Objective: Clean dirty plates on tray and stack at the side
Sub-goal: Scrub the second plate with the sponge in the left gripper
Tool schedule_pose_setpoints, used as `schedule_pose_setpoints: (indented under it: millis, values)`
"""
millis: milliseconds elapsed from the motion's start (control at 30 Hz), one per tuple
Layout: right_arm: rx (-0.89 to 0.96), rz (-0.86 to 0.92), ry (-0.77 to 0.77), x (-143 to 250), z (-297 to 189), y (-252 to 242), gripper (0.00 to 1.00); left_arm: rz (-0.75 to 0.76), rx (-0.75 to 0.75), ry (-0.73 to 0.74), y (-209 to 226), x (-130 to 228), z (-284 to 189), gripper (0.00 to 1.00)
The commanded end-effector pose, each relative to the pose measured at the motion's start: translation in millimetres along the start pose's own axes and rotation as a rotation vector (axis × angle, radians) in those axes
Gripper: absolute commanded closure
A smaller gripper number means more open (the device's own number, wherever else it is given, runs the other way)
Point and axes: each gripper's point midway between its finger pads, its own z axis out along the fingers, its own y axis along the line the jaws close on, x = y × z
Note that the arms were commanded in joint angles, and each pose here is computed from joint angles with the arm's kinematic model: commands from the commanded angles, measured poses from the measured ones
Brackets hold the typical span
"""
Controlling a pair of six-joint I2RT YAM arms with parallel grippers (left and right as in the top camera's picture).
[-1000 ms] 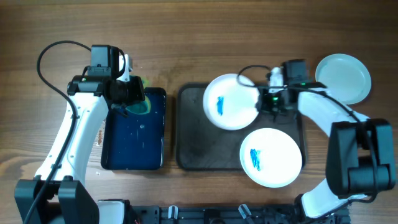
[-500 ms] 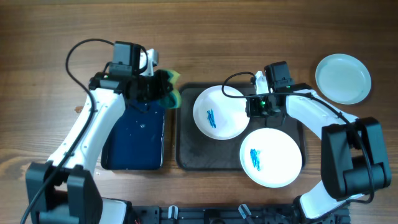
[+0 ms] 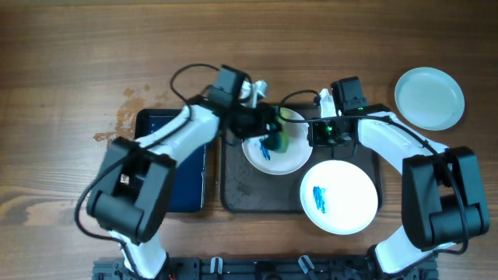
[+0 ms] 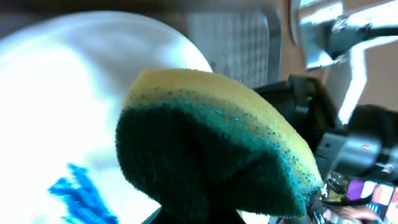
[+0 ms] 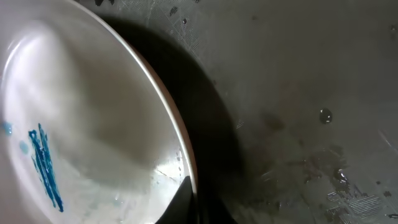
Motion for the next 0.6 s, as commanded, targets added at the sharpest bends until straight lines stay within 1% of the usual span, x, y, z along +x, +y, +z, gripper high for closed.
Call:
schedule_pose_setpoints:
  millis: [0,167,267,367,567]
  values:
    - [0.019,-0.004,0.023,7.5,5.4,-4.9,0.95,-0.081,-0.078,-0.005,2.5,7.0,35.2,0.96]
    - [0.02,0.013,0.026,8.2,5.4,-5.0,0.95,-0.247,-0.175,-0.043,28.3,7.6,52.7,0.96]
    - [0.021,0.016,0.027,8.6,5.4,-5.1,0.95,-0.298,-0.264,-0.084,55.7,1.9,48.9,0.96]
    - [0.022,0.017,0.033,9.9,5.3,-5.3,0.95,-0.3,-0.413,-0.128,93.1,-3.6,29.0,0.96]
    - [0.023,0.024,0.035,10.7,5.3,-5.5,0.95,-0.338,-0.67,-0.137,155.7,2.2,-18.0,0.96]
